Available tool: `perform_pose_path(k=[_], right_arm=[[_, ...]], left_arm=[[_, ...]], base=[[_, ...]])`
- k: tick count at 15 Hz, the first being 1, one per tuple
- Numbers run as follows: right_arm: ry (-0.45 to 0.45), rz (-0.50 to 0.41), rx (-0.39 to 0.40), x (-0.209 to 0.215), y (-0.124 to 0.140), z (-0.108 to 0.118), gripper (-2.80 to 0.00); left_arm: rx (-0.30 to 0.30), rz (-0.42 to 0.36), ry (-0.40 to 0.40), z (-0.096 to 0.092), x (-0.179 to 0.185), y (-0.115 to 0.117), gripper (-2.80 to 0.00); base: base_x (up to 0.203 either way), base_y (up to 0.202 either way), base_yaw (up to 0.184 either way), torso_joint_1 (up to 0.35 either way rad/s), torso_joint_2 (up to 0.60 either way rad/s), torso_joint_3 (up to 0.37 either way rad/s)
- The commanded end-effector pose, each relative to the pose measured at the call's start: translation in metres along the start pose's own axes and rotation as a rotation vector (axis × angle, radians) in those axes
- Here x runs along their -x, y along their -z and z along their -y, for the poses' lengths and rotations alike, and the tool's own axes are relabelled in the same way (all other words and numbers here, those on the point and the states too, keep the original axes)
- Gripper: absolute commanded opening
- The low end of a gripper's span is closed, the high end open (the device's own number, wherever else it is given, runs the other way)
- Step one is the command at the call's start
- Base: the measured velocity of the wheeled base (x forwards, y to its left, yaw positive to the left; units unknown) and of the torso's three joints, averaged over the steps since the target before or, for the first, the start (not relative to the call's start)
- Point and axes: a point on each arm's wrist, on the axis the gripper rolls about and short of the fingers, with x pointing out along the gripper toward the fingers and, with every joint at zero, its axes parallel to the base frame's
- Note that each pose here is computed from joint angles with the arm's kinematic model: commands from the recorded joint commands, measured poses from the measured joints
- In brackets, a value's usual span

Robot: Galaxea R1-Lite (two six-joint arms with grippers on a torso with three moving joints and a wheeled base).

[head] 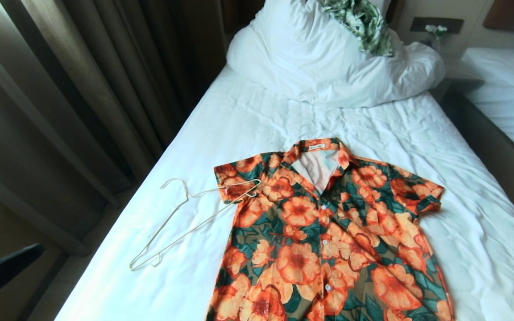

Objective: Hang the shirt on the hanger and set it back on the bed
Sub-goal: Lift the shirt and hanger

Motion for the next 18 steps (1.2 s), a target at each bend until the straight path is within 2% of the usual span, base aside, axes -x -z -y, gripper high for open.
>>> perform_pose_path(k=[1,3,5,6,8,11,15,18], right_arm=[[-0.001,0.000,0.000,0.000,0.000,0.000,-2.80],[0.000,-0.001,0.000,0.000,0.000,0.000,-2.80],[-0.001,-0.001,0.000,0.000,0.000,0.000,-2.80],[0.000,0.000,0.000,0.000,0.000,0.000,-2.80],[0.000,0.000,0.000,0.000,0.000,0.000,-2.80],[-0.001,-0.001,0.000,0.000,0.000,0.000,-2.80],[0.000,-0.001,0.000,0.000,0.000,0.000,-2.80],[-0.001,0.000,0.000,0.000,0.000,0.000,-2.80]], left_arm=[[0.015,-0.105,0.003,0.000,-0.032,-0.009,-2.80],[0.032,-0.164,0.037,0.000,-0.056,-0.021,-2.80],[0.072,-0.206,0.038,-0.016,-0.079,-0.033,-2.80],[0.096,-0.227,0.040,-0.031,-0.090,-0.038,-2.80],[0.152,-0.289,0.076,-0.074,-0.114,-0.043,-2.80],[0.207,-0.357,0.126,-0.127,-0.145,-0.035,-2.80],[0.210,-0.458,0.162,-0.182,-0.191,-0.006,-2.80],[0.189,-0.486,0.189,-0.217,-0.225,0.008,-2.80]], base=[[0.000,0.000,0.000,0.000,0.00,0.000],[0.000,0.000,0.000,0.000,0.00,0.000],[0.000,0.000,0.000,0.000,0.00,0.000],[0.000,0.000,0.000,0.000,0.00,0.000],[0.000,0.000,0.000,0.000,0.00,0.000],[0.000,0.000,0.000,0.000,0.00,0.000],[0.000,0.000,0.000,0.000,0.00,0.000],[0.000,0.000,0.000,0.000,0.00,0.000]])
